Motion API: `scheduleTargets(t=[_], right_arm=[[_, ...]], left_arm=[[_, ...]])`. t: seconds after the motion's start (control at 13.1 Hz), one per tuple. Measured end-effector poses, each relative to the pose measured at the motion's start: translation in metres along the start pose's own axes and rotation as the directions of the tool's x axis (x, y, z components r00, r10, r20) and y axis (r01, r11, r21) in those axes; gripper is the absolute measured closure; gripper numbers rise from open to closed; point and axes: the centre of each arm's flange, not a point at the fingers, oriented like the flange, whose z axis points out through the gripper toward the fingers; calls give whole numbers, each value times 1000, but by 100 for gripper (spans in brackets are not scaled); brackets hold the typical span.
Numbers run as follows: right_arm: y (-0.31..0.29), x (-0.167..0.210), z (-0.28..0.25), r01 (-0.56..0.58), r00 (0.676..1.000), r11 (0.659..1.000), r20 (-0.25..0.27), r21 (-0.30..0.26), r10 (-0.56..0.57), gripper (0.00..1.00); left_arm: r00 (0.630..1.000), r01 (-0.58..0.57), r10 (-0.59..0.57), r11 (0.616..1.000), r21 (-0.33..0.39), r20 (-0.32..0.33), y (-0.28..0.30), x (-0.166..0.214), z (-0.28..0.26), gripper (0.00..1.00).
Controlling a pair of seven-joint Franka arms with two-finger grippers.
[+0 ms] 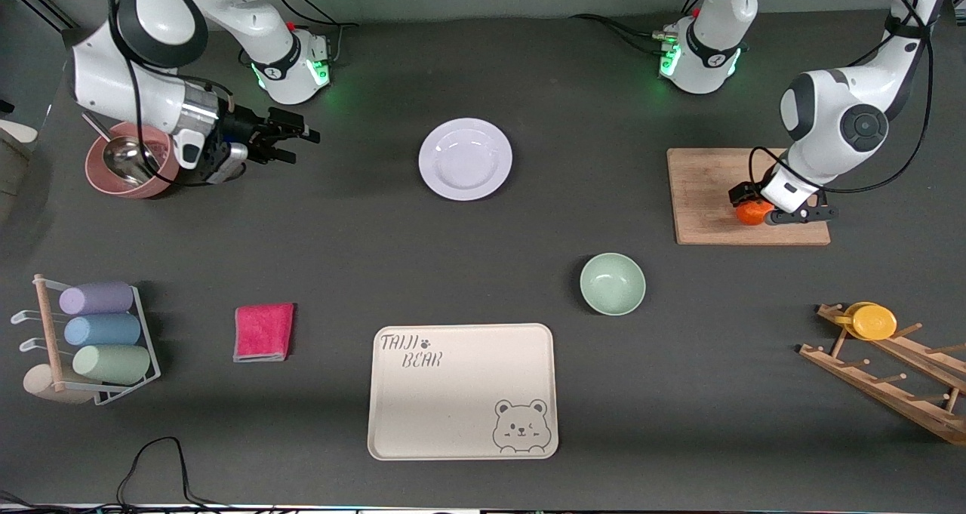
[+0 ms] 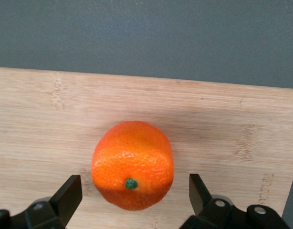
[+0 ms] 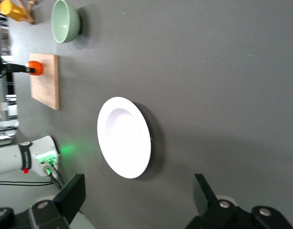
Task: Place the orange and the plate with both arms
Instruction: 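Grasp the orange with the left gripper while the right gripper nears the plate, then lift the orange with the left gripper and carry it over the plate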
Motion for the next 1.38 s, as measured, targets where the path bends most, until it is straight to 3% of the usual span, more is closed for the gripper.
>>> scheduleTargets(t=[0.31,0.38,0.61,0.84,0.92,1.23,1.38], right_arm=[[48,-9,60,38,998,982,-52,187,-28,0],[60,-11,74,43,997,976,-65,213,-30,0],[90,-19,109,36,995,963,-97,267,-10,0],[104,-31,137,10,995,933,-99,359,28,0],[110,-36,145,-2,995,924,-91,383,40,0],[137,-54,160,-48,994,888,-64,458,86,0],[148,-62,167,-68,993,874,-52,482,106,0]], left_arm=[[1000,0,0,1000,0,-12,0,1,1,0],[1000,0,0,1000,0,-19,0,2,3,0],[1000,-1,1,1000,0,-18,0,3,13,15],[1000,-1,1,1000,1,-11,1,2,17,20],[1000,-2,2,1000,1,-14,1,2,15,29],[1000,-3,3,1000,1,-16,1,4,10,29],[1000,-3,3,1000,2,27,1,6,-18,29]])
